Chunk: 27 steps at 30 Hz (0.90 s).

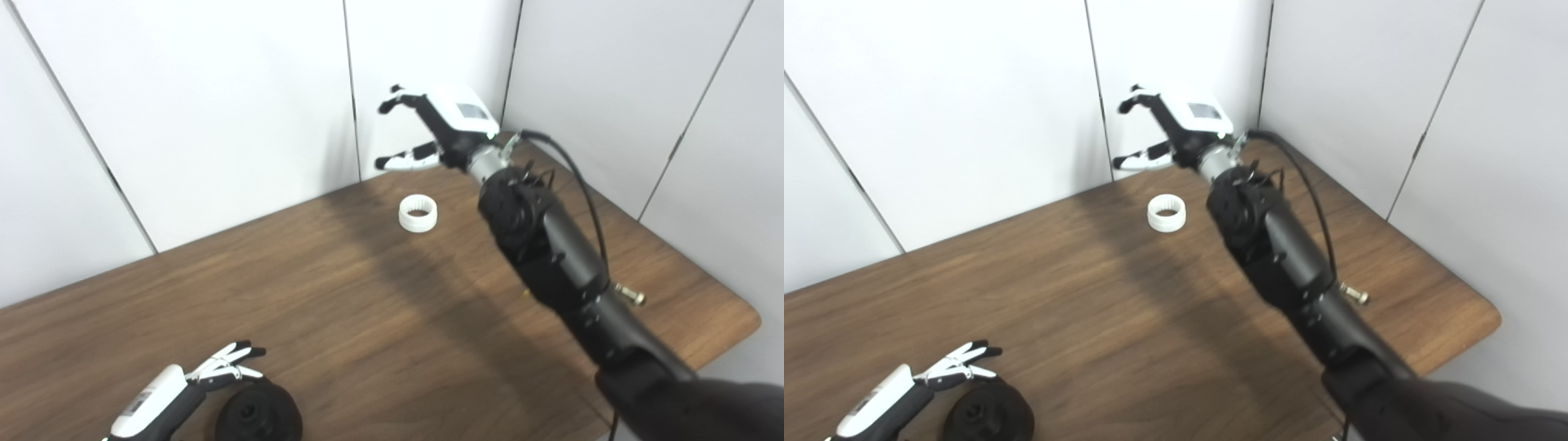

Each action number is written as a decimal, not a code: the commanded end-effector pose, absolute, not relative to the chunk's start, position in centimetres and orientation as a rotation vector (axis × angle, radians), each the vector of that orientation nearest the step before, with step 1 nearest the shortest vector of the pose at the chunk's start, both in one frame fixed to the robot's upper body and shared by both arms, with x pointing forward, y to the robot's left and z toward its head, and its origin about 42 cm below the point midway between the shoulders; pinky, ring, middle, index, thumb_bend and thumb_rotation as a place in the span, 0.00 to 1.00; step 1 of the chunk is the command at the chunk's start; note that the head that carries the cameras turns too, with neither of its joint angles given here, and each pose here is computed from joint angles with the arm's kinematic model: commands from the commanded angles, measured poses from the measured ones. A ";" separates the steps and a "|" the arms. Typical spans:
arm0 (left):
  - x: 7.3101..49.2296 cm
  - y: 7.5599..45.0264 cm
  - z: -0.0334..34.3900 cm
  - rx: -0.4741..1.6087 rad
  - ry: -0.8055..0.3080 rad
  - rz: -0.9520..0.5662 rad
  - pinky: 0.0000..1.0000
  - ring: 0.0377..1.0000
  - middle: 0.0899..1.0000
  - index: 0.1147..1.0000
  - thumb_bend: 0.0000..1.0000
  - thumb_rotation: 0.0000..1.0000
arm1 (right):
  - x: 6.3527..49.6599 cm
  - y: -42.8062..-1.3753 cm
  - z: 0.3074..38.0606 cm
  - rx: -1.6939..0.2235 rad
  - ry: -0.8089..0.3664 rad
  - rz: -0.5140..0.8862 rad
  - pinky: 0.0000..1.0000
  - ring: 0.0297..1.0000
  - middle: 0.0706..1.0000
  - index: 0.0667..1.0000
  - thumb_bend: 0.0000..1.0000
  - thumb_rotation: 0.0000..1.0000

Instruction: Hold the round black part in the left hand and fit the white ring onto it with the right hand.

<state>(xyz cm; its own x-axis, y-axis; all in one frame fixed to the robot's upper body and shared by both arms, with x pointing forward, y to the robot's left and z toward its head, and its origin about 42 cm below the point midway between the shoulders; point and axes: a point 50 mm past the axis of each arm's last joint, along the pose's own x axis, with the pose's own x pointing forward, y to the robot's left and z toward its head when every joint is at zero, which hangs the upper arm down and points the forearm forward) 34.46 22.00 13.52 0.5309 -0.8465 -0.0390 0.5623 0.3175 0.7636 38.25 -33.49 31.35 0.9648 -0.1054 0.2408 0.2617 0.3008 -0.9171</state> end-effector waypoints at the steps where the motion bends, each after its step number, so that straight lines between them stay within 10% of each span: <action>1: 34.3 23.3 13.0 0.865 -0.349 -0.996 0.79 0.98 0.92 0.42 0.52 0.07 | 39.2 -34.1 34.1 -1.280 -0.172 -0.278 0.84 0.92 0.90 0.73 0.61 0.44; 27: 34.1 23.3 13.2 0.863 -0.353 -1.005 0.80 0.98 0.92 0.42 0.52 0.07 | 43.6 -38.6 31.6 -1.362 0.232 -0.054 0.96 0.96 0.95 0.76 0.76 0.65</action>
<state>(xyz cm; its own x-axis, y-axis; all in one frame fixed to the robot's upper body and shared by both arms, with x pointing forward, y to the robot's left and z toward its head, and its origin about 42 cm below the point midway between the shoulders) 34.43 22.20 13.61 0.5259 -0.8493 -0.0461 0.5679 0.3104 0.7623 42.72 -38.17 27.64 0.9588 -0.1670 -0.2298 -0.1866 0.2397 -0.9527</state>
